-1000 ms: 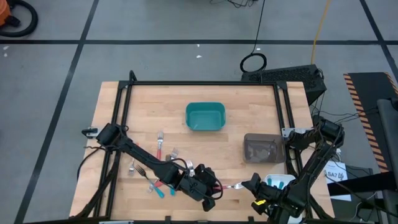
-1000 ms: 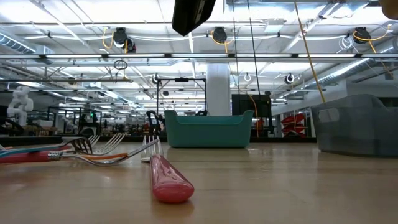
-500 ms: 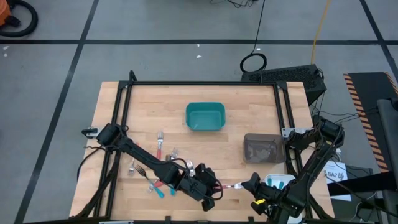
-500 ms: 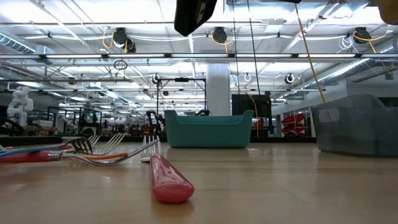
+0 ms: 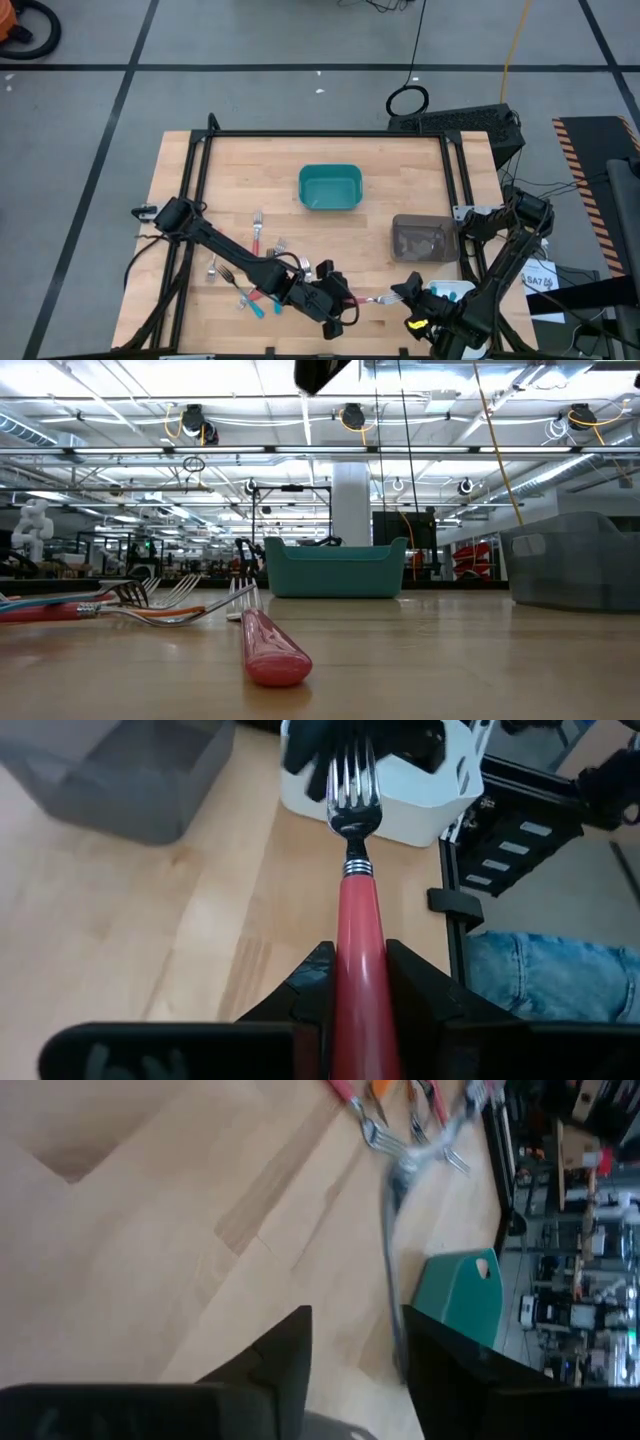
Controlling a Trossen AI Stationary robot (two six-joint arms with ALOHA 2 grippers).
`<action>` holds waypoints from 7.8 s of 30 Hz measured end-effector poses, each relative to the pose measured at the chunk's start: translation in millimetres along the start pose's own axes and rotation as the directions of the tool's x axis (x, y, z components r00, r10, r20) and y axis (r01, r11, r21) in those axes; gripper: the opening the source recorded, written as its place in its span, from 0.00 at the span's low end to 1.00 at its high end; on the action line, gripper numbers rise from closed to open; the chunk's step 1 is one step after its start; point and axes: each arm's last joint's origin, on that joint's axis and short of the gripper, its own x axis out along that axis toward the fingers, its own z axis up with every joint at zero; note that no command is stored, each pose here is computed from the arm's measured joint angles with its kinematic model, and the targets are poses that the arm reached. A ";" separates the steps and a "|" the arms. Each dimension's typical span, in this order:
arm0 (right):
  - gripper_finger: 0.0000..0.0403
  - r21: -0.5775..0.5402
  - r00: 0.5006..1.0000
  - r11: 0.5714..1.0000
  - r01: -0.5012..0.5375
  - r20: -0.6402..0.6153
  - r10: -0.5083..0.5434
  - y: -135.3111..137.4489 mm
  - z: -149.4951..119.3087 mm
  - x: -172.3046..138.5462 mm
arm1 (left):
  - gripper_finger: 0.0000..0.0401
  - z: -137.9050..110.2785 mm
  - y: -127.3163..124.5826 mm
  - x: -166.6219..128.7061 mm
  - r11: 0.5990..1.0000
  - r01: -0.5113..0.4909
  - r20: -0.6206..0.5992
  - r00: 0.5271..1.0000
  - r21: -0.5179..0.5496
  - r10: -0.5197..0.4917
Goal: Sort silverware by color (type)
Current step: Put the pink fork into the black bin
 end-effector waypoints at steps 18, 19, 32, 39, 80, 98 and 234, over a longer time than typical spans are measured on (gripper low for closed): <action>0.30 0.349 0.984 0.936 0.030 -0.176 0.034 -48.9 -24.7 -54.1 | 0.16 38.8 11.3 -9.5 0.900 -0.104 0.024 0.994 0.424 0.103; 0.29 0.381 0.988 0.924 0.039 -0.151 0.021 -51.2 -26.8 -58.4 | 0.16 40.7 15.9 -8.2 0.893 -0.113 0.022 0.993 0.435 0.115; 0.10 0.605 0.981 0.794 0.062 0.112 -0.162 -77.3 -49.3 -96.4 | 0.16 60.9 61.4 19.9 0.925 -0.205 0.093 0.978 0.321 0.185; 0.02 0.673 0.970 0.738 -0.060 0.213 -0.116 -108.4 -80.1 -116.7 | 0.16 79.1 84.2 28.7 0.928 -0.217 0.181 0.969 0.303 0.168; 0.01 0.646 0.779 0.715 -0.268 0.581 -0.233 -59.2 -70.2 -125.0 | 0.16 98.7 135.0 135.7 0.964 -0.265 0.127 0.957 0.025 0.260; 0.01 0.642 0.781 0.721 -0.260 0.579 -0.234 -58.9 -70.4 -124.5 | 0.25 91.9 133.2 152.1 0.971 -0.238 0.204 0.952 0.028 0.227; 0.01 0.621 0.880 0.775 -0.117 0.426 -0.208 -58.7 -45.6 -78.5 | 0.25 27.8 -113.4 -29.0 0.848 -0.363 0.568 0.818 0.387 0.091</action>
